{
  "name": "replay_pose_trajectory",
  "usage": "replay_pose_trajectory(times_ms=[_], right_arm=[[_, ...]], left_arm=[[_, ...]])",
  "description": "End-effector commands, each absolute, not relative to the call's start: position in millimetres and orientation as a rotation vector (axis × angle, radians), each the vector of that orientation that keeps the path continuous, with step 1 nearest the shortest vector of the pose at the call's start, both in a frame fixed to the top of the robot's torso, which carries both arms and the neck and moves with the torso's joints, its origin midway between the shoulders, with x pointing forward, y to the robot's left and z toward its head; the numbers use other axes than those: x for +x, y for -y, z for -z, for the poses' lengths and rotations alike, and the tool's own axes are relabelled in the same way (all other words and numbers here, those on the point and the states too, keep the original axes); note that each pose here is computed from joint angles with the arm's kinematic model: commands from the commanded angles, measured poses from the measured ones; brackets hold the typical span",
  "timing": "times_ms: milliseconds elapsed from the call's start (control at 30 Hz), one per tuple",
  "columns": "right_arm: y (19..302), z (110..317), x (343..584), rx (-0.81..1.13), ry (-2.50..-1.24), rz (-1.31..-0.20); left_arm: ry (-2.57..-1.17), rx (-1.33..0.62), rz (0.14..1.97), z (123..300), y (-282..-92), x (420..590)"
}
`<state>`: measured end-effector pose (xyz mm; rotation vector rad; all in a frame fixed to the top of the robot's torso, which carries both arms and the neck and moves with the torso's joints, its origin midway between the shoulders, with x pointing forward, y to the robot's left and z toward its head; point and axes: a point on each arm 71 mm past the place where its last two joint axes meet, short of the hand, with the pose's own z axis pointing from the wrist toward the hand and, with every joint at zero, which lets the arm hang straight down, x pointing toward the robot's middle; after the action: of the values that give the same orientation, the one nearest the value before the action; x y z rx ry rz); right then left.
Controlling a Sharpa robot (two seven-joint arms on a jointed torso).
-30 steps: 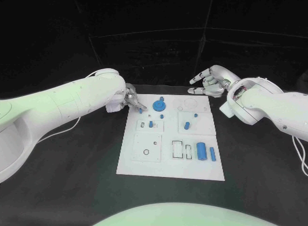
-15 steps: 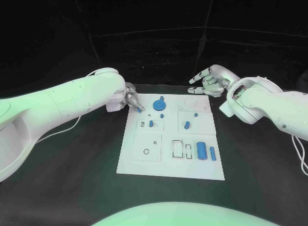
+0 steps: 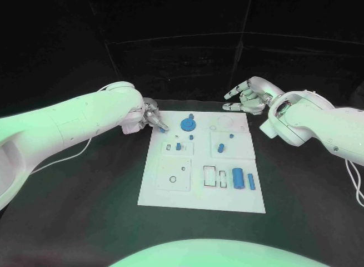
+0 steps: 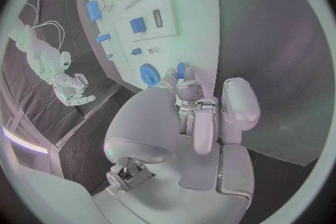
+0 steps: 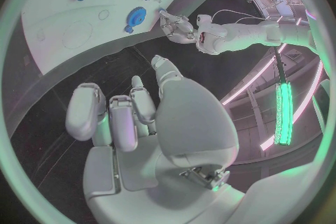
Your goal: Assemble the parts on the task board
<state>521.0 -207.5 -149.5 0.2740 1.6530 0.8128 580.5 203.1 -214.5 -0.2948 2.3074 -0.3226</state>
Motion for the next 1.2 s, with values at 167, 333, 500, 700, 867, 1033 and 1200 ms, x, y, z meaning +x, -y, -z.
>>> replay_pose_trajectory(times_ms=[167,333,500,700,867,1033,1200], right_arm=[[209.8,148.4,521.7,0.275,-1.653,-0.815],[210.1,148.2,521.0,0.278,-1.653,-0.814],[210.0,148.3,520.4,0.279,-1.656,-0.813],[210.1,148.5,520.6,0.279,-1.657,-0.812],[209.7,148.6,520.8,0.279,-1.658,-0.812],[209.6,148.8,520.9,0.278,-1.659,-0.813],[209.5,148.6,520.5,0.276,-1.659,-0.815]], left_arm=[[-2.234,-0.326,0.372,205.2,-201.0,570.2],[-2.199,-0.321,0.419,202.9,-196.9,556.9],[-2.177,-0.323,0.451,204.7,-193.7,542.6],[-2.19,-0.312,0.453,210.0,-192.5,528.9],[-2.211,-0.294,0.441,213.9,-192.1,521.8],[-2.24,-0.272,0.429,217.7,-190.5,516.0],[-2.268,-0.25,0.42,220.6,-189.6,512.8]])
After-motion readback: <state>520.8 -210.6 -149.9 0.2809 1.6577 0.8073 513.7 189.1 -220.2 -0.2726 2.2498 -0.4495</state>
